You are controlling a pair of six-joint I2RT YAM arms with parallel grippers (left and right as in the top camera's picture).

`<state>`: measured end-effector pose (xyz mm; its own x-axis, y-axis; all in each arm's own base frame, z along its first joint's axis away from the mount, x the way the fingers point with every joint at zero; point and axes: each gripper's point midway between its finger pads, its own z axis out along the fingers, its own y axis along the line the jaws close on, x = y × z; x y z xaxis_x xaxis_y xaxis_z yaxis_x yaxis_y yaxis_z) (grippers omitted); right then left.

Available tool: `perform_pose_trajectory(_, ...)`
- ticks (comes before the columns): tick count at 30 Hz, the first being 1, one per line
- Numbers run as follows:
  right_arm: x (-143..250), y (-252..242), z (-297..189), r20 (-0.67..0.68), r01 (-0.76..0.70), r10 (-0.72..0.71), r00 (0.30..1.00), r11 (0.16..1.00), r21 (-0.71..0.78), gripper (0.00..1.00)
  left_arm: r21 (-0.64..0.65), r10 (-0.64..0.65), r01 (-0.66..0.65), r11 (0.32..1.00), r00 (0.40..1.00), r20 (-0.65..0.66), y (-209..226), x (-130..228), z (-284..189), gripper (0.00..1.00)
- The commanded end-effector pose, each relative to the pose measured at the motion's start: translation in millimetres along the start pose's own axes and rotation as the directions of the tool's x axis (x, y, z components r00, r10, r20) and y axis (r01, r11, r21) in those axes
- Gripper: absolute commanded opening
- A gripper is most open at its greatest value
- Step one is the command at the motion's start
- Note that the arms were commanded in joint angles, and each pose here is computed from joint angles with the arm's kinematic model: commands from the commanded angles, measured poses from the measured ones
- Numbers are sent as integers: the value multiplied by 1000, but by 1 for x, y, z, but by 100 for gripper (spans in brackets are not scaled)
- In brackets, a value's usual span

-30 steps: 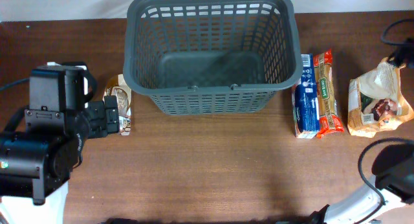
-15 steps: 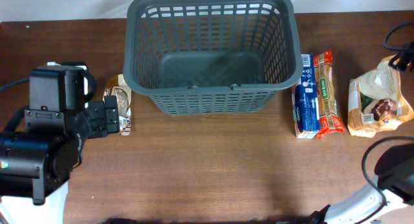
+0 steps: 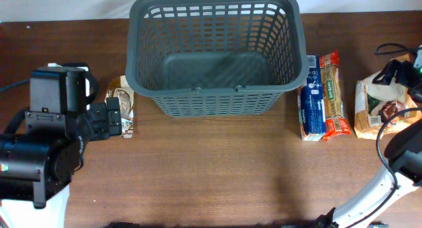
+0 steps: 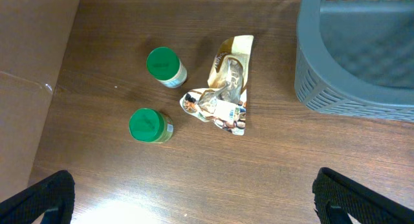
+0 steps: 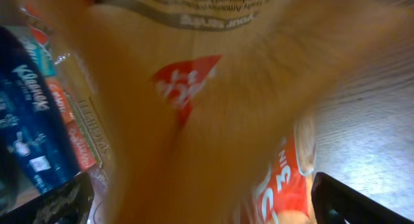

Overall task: Pack container
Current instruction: 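Grasp the paper food bag on the right with the right gripper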

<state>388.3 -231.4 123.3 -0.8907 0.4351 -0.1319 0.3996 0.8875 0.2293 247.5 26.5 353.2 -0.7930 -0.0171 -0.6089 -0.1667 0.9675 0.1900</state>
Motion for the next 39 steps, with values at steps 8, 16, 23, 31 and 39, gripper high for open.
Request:
perform_pose_trajectory(8,45,1,93,-183,-54,57,981,998,22,99,-18,-3,3,1000,1000,-1,4,0,1,99)
perform_pose_trajectory(16,57,-3,106,-206,-119,125,971,992,44,4,-18,-3,3,1000,1000,-1,4,0,1,99)
perform_pose_trajectory(23,59,1,94,-201,-142,148,968,989,45,4,-18,-3,3,1000,1000,-1,4,0,1,99)
perform_pose_trajectory(31,13,17,6,65,-163,160,985,986,43,4,-18,-3,3,1000,1000,-1,4,0,1,99)
perform_pose_trajectory(39,-14,43,-109,368,-155,136,920,988,22,4,-18,-3,3,1000,1000,-1,4,0,1,99)
